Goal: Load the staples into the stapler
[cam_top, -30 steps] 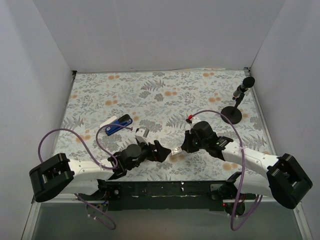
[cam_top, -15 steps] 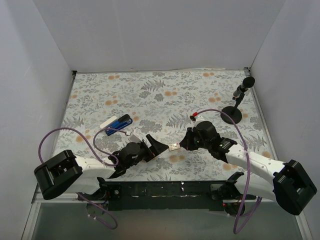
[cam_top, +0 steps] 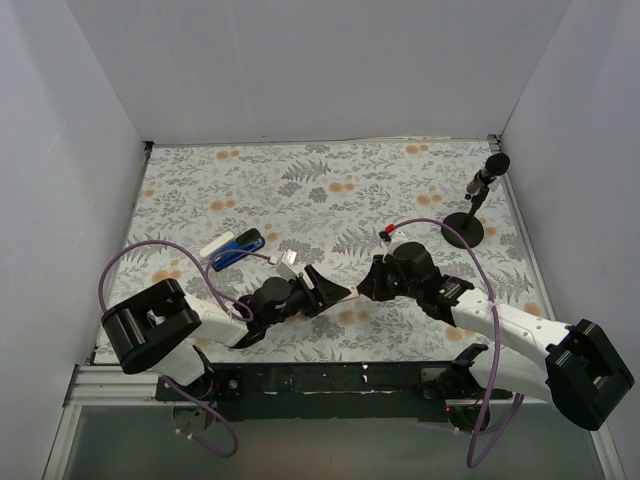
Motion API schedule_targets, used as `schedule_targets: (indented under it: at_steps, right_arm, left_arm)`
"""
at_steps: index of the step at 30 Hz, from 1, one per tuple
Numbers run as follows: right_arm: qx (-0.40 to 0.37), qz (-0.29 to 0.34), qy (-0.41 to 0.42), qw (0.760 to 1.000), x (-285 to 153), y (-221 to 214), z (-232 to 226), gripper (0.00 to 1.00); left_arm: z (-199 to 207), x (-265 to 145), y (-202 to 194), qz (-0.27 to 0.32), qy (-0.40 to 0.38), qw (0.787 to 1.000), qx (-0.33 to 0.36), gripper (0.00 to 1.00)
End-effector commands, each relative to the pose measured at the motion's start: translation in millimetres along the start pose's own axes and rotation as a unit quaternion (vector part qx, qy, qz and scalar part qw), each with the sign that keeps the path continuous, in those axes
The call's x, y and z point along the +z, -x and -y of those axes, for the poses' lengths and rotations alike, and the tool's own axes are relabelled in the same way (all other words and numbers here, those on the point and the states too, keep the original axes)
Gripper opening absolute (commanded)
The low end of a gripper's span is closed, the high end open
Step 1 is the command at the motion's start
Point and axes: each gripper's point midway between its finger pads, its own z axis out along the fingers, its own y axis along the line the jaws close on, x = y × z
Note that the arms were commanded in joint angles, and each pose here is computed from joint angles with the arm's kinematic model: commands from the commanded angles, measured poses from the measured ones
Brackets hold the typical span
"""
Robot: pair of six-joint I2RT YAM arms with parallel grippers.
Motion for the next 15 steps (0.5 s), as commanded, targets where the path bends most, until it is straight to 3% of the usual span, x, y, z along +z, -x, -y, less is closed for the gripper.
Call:
schedule_targets:
  at_steps: [1, 8, 15]
  right_arm:
    - [-0.001, 0.018, 0.023, 1.0, -1.2, 6.8, -10.2, 0.01]
    - [-0.001, 0.019, 0.034, 0.999, -1.6, 6.7, -13.7, 0.01]
    - [-0.002, 0.021, 0.035, 0.999, -1.7, 6.0, -13.2, 0.01]
  left_arm:
    - [24.1, 6.5, 6.9, 0.008, -0.04, 0.999, 0.005, 0.57]
    - [24.9, 4.6, 8.2, 0.011, -0.048, 0.999, -0.002, 0.39]
    - [25.1, 4.4, 2.1, -0.004, -0.052, 0.999, -0.015, 0.28]
